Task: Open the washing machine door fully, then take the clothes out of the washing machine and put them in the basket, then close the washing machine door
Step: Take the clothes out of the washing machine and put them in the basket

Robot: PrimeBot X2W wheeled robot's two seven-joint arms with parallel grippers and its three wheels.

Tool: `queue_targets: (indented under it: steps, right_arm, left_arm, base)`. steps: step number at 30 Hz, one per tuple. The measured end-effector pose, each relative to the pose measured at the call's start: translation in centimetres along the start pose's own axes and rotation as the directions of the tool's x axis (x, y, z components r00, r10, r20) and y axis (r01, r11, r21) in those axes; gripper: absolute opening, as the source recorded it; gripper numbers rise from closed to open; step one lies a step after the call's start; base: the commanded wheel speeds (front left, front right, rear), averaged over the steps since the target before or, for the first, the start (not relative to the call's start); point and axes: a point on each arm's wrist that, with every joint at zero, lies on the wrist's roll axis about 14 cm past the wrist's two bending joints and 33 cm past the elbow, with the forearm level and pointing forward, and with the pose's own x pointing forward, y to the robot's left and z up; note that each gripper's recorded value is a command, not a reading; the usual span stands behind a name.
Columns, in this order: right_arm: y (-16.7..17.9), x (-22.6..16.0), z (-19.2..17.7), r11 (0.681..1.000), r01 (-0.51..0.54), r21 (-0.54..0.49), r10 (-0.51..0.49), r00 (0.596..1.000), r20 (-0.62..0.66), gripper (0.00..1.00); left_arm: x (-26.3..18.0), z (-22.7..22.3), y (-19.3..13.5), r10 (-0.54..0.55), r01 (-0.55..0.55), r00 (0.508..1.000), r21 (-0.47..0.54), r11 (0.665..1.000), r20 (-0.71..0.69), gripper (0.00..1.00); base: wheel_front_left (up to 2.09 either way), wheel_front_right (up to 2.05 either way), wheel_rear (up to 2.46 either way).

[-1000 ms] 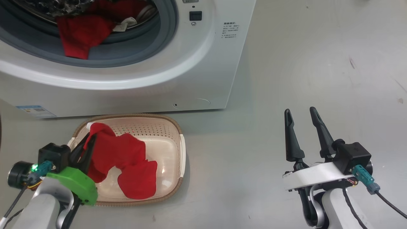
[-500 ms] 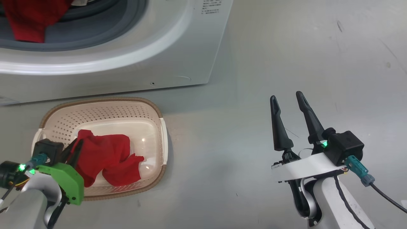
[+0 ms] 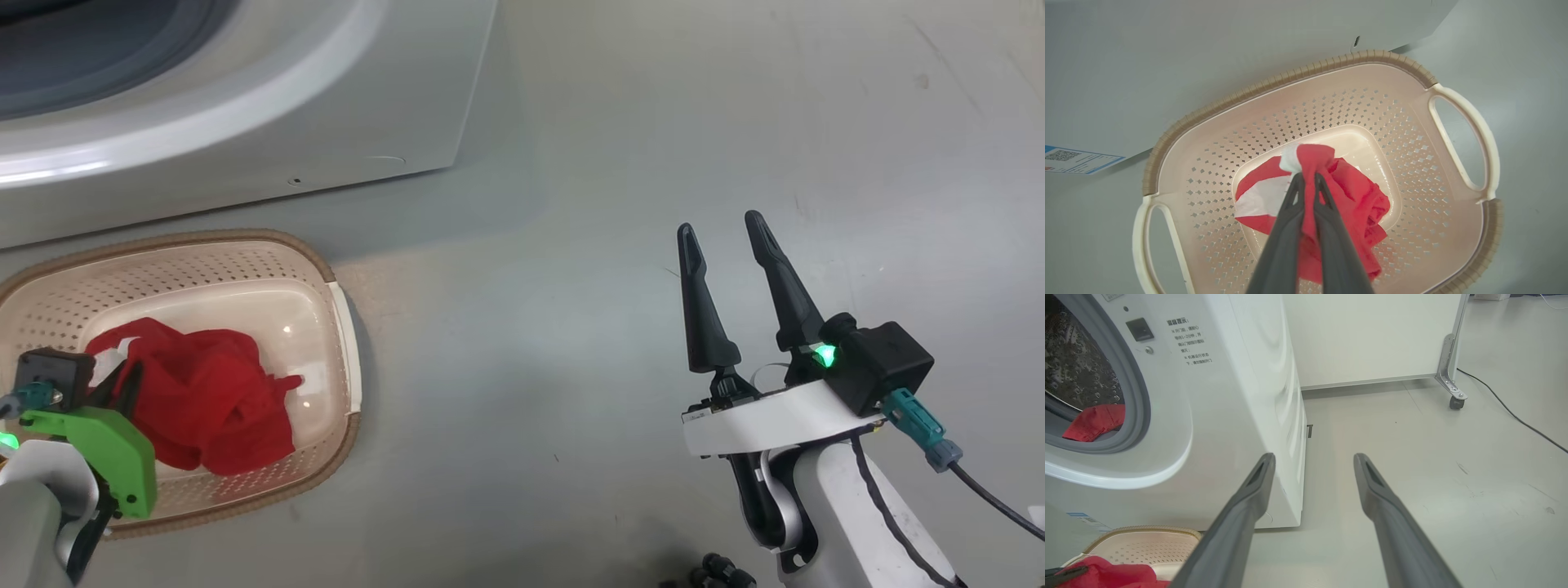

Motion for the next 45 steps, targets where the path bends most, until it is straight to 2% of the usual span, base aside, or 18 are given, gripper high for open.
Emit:
queue_targets:
  steps: [7, 8, 9, 10, 19, 28, 35, 45]
  right_arm:
    - [-1.5, -0.2, -0.6, 0.999, 0.051, -0.014, -0.052, 0.998, -0.021, 1.0]
    - [-1.6, -0.2, -0.7, 0.998, 0.054, -0.016, -0.055, 0.998, -0.023, 1.0]
    - [-1.7, -0.3, -0.7, 0.998, 0.057, -0.017, -0.057, 0.998, -0.025, 1.0]
    - [-1.8, -0.2, -0.7, 0.998, 0.061, -0.018, -0.061, 0.998, -0.024, 1.0]
    - [-1.3, 0.2, 0.2, 0.999, 0.047, -0.02, -0.046, 0.999, 0.006, 1.0]
    - [-0.5, 0.4, 1.9, 0.999, 0.022, -0.031, -0.02, 0.998, 0.056, 1.0]
    - [0.3, 0.6, 3.4, 1.0, -0.004, -0.023, 0.006, 0.995, 0.097, 1.0]
    - [2.6, 0.7, 4.9, 0.997, -0.082, -0.017, 0.083, 0.987, 0.136, 1.0]
  left_arm:
    - [2.1, -1.2, -0.9, -0.033, 0.034, 0.998, 0.01, 0.999, -0.05, 0.0]
    - [2.3, -1.1, -1.0, -0.035, 0.036, 0.998, 0.008, 0.999, -0.044, 0.1]
    - [2.5, -0.9, -1.1, -0.038, 0.038, 0.999, 0.006, 0.999, -0.035, 0.6]
    - [2.6, -0.7, -1.3, -0.041, 0.041, 0.999, 0.006, 0.999, -0.031, 1.0]
    - [1.7, -1.2, -2.0, -0.032, 0.031, 0.999, -0.023, 0.999, -0.031, 1.0]
    - [0.0, 1.4, -3.1, -0.026, 0.029, 0.996, -0.04, 0.999, 0.087, 1.0]
    - [-2.6, 6.5, -2.7, 0.026, 0.003, 0.961, -0.106, 0.994, 0.276, 1.0]
    - [-7.5, 12.0, -2.0, 0.07, -0.026, 0.889, -0.101, 0.995, 0.453, 1.0]
  base:
    - [0.0, 0.0, 0.0]
    - [0.0, 0.0, 0.0]
    - [0.0, 0.0, 0.0]
    - [0.0, 0.0, 0.0]
    - [0.0, 0.0, 0.0]
    - [0.0, 0.0, 0.0]
    - [0.0, 0.0, 0.0]
    - [0.0, 0.0, 0.0]
